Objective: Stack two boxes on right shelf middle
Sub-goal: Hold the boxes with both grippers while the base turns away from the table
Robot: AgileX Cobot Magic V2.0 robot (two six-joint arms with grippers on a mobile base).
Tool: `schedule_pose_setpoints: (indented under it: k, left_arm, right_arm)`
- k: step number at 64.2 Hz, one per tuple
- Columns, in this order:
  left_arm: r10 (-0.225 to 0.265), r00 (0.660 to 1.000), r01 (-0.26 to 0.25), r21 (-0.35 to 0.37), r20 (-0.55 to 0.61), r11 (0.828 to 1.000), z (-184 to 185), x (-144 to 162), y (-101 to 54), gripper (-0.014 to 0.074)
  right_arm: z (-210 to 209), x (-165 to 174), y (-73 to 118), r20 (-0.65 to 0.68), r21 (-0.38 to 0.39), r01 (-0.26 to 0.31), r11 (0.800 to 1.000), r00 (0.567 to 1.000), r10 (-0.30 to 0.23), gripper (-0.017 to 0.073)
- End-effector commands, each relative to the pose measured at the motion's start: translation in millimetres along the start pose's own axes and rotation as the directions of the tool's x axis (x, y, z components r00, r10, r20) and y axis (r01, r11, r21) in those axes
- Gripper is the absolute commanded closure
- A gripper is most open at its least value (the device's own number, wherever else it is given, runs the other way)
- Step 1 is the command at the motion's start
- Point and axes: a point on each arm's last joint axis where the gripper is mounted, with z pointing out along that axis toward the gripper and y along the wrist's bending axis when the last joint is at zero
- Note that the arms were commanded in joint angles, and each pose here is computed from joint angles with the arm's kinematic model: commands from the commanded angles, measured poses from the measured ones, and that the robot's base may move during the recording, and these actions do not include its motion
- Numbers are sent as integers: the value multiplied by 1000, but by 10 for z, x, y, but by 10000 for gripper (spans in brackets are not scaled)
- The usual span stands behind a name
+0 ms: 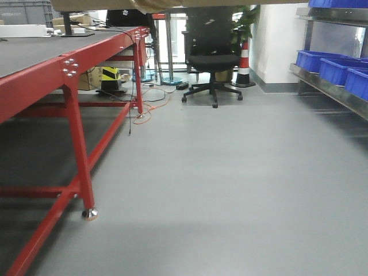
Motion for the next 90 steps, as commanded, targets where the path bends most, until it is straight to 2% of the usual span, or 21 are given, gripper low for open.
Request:
schedule_pose_setpoints:
  k: [1,30,57,90]
  left_arm:
    - [32,997,-30,-31,67,999,-82,-72,34,705]
    - [33,997,-30,-31,74,999,-83,-77,34,705]
    - [34,988,-31,-26,152,999,-90,-149,27,705]
    - [35,987,-31,-26,156,999,-91,-152,27,705]
  right_arm:
    - [-117,-78,-34,80,35,13,999,997,-15,713]
    - [-117,-78,-34,80,35,13,999,997,-15,713]
    - [-117,-78,-34,80,35,13,999,997,-15,713]
    - [-118,-95,-34,99,36,13,999,995,-16,713]
